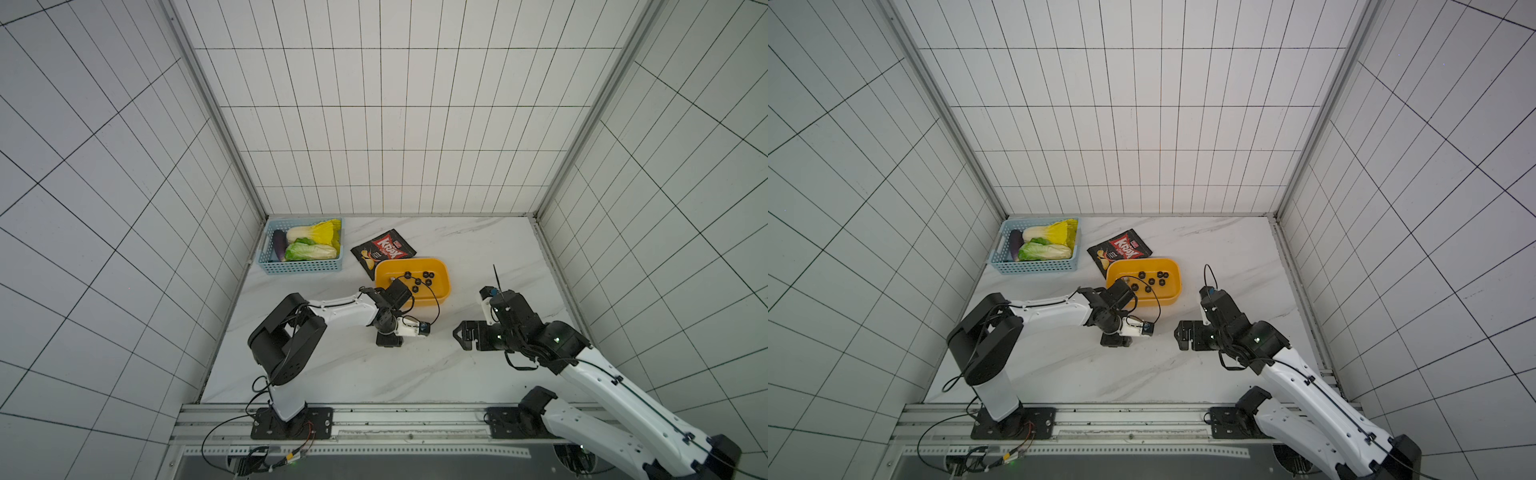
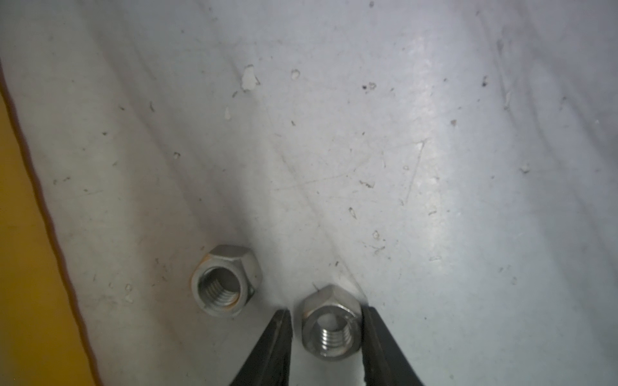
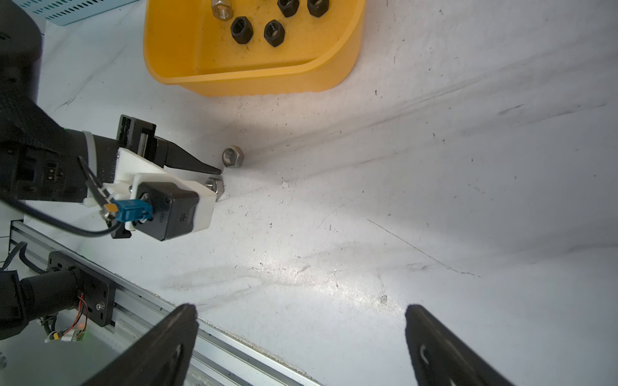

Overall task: Put the nuts on the desktop into the storage box
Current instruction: Pick up the nut from the center of the board, then place the nut in the storage box.

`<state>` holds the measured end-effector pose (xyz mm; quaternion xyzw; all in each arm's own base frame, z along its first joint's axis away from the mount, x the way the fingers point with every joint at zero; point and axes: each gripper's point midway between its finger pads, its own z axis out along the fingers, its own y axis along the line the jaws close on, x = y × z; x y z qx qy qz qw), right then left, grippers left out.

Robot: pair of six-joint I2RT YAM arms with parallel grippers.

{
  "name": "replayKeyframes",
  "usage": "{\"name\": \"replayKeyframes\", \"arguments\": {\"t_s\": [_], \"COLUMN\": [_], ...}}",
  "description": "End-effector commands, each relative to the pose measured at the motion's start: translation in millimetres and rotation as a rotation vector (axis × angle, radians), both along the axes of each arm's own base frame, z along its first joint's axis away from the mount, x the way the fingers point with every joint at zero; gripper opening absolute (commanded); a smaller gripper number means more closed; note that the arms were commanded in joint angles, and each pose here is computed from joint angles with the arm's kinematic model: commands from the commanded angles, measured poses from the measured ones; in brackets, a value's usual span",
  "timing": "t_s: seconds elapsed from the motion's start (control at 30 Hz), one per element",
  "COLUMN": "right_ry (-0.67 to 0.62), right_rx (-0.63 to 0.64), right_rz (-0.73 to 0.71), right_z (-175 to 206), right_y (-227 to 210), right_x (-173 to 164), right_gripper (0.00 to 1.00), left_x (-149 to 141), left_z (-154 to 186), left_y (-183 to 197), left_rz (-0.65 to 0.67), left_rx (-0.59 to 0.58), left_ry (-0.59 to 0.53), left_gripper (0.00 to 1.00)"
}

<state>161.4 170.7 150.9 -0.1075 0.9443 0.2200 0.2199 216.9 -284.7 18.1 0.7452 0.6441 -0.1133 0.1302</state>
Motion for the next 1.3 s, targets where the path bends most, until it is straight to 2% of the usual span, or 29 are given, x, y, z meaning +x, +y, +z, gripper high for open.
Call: {"name": "replayKeyframes", "arguments": {"t_s": [0.0, 0.17, 0.33, 0.53, 0.67, 0.83, 1.0, 1.27], "right_ry": [0.011, 0.010, 0.010, -0.002, -0.025, -0.139, -0.235, -0.228], "right_rx": [-0.020, -0.021, -0.021, -0.003, 0.012, 0.066, 0.078, -0.014], "right_rz": [0.004, 0.004, 0.005, 0.017, 0.022, -0.009, -0.080, -0.164], "right_z": [-9, -9, -9, -4, -1, 16, 27, 18], "right_y": [-2, -2, -2, 2, 6, 17, 24, 22], "right_x": [-3, -3, -4, -2, 3, 26, 55, 79], "right_gripper": [1.00, 0.99, 0.99, 0.99, 0.99, 0.99, 1.00, 1.00], "left_x": [-5, -6, 3, 23, 43, 73, 114, 176], "left_z": [-13, -6, 16, 71, 108, 136, 137, 94], "left_y": [1, 0, 2, -1, -5, -11, -19, -27], "left_rz": [-0.013, -0.016, 0.018, 0.095, 0.140, 0.174, 0.232, 0.340], "left_rx": [0.030, 0.024, -0.001, -0.107, -0.187, -0.246, -0.256, -0.189], "left_ry": [-0.025, -0.027, -0.010, 0.026, -0.001, -0.067, -0.115, -0.150], "left_gripper": [0.33, 0.24, 0.21, 0.21, 0.21, 0.22, 0.22, 0.22]}}
